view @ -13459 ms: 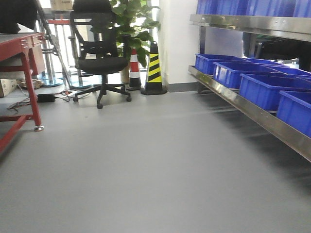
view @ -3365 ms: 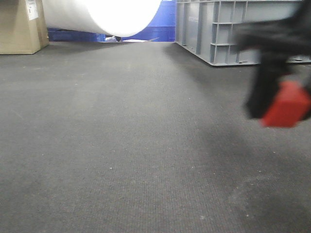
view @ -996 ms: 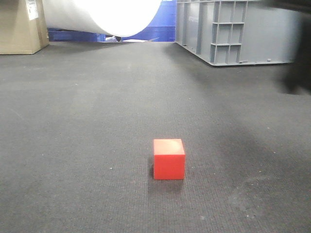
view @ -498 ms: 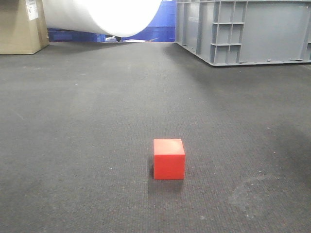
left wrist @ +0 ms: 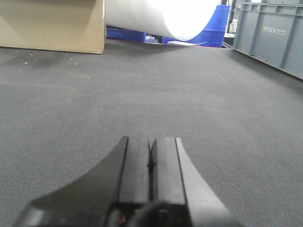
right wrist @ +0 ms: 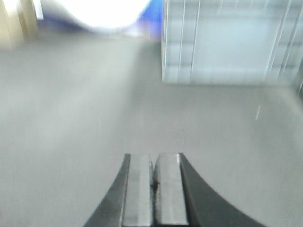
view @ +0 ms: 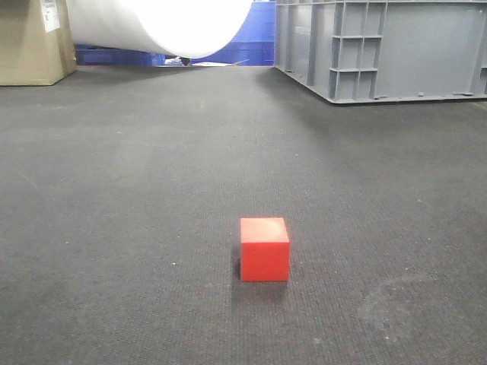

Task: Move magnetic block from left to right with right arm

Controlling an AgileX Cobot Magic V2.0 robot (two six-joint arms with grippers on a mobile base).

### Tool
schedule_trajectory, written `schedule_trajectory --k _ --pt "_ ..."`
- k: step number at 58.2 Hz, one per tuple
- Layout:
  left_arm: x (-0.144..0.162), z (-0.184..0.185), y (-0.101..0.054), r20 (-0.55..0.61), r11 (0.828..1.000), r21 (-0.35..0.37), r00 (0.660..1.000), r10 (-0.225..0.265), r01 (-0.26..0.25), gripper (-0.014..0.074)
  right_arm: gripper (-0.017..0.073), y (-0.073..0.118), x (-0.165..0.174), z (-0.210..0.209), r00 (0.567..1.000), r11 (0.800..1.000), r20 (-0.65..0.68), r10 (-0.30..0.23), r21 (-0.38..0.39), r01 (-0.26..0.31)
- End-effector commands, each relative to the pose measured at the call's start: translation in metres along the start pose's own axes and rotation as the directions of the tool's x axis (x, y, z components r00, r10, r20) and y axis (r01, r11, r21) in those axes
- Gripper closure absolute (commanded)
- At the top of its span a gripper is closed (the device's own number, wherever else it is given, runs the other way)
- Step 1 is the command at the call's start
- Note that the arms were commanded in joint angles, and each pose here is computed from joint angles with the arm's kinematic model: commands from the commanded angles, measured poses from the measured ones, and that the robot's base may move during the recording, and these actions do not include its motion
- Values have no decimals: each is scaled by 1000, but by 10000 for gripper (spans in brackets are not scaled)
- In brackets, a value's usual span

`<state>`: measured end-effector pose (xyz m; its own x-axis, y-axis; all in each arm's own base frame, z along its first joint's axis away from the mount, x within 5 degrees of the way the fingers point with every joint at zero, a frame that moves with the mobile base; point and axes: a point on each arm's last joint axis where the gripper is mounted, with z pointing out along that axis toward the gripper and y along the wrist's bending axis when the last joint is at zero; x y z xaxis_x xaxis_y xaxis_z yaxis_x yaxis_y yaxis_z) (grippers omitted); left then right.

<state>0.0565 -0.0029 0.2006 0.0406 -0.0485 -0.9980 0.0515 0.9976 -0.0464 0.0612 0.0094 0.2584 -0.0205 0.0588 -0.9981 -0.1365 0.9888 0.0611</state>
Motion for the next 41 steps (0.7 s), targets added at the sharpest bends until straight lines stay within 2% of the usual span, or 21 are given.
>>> schedule_trajectory --k 1,7,32,34,39,41 --pt "-5 -1 0 81 1000 8 997 -11 10 720 501 -1 -16 -9 987 1000 161 -6 11 4" --pt "-5 -1 0 81 1000 8 997 -11 10 720 501 0 -18 -14 980 1000 196 -7 10 5" --pt "-5 -1 0 81 1000 8 997 -11 10 720 501 -1 -17 -14 979 1000 206 -7 12 4" --pt "-5 -1 0 81 1000 8 997 -11 10 720 501 -1 -17 -14 977 1000 213 -21 18 18" --pt "-5 -1 0 81 1000 8 997 -11 10 720 501 -3 -14 -13 964 994 244 -105 67 91" --pt "-5 -1 0 81 1000 8 997 -11 10 720 501 -4 -11 -12 961 992 254 -110 84 91"
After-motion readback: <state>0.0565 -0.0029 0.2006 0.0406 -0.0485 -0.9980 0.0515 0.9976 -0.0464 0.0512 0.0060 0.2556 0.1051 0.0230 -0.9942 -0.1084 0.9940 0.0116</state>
